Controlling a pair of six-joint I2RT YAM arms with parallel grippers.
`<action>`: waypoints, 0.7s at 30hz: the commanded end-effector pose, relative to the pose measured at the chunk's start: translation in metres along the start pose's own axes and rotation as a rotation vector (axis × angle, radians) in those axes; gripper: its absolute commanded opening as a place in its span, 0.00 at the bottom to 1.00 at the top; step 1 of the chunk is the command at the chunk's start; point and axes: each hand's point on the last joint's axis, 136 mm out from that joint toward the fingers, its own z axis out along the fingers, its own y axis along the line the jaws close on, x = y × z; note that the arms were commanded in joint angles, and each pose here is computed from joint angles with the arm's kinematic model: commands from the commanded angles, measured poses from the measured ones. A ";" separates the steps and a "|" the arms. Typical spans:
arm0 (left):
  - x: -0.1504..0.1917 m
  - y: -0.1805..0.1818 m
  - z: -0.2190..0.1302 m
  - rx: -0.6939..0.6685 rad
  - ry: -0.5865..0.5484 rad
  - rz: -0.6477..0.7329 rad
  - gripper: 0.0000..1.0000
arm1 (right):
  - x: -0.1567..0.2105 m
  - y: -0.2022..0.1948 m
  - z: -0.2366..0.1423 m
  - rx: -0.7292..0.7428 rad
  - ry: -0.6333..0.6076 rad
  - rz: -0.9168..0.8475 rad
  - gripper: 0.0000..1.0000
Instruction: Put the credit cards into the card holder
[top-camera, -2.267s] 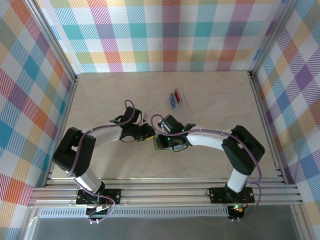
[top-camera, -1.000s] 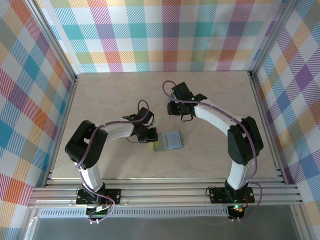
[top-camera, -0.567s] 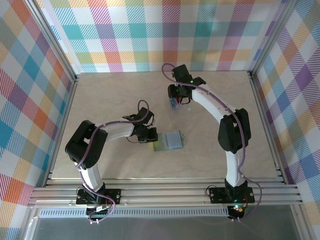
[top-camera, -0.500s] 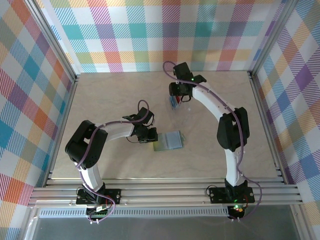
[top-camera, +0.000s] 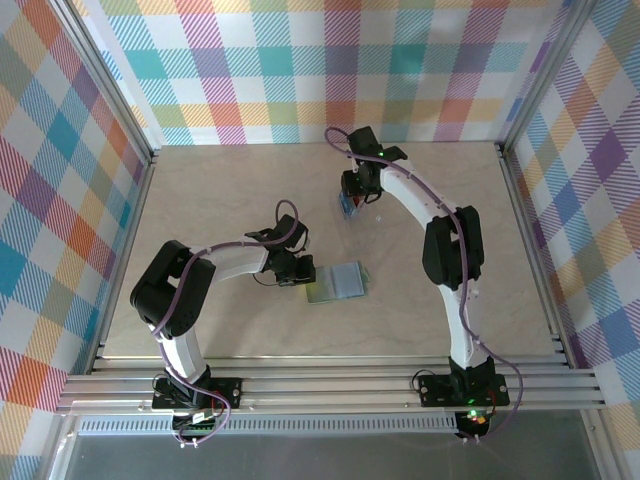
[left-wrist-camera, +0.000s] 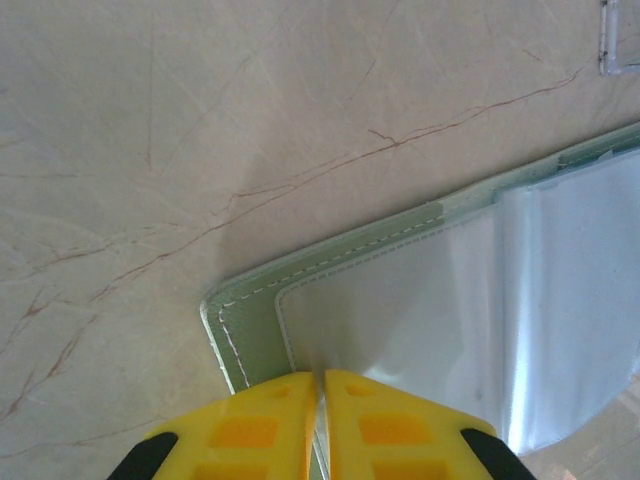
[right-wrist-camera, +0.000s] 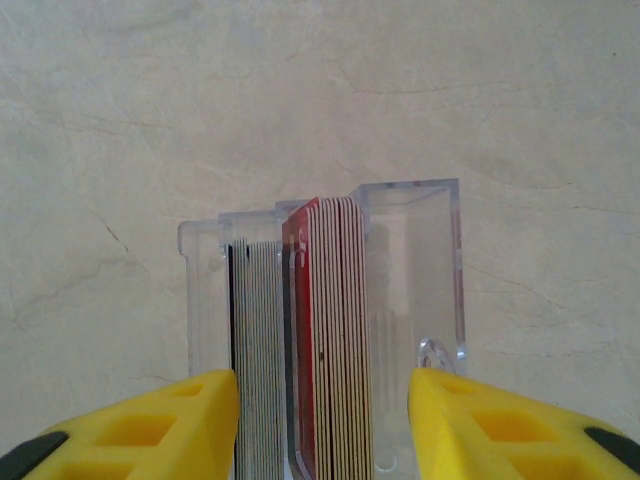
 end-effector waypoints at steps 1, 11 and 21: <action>0.013 0.009 0.009 -0.032 0.054 0.003 0.13 | 0.002 0.005 0.003 -0.015 0.023 -0.032 0.48; 0.012 0.007 0.007 -0.028 0.049 0.006 0.13 | 0.003 0.023 0.001 -0.130 0.040 -0.030 0.48; 0.012 0.007 0.005 -0.027 0.044 0.006 0.13 | 0.000 0.026 -0.005 -0.229 0.051 0.013 0.47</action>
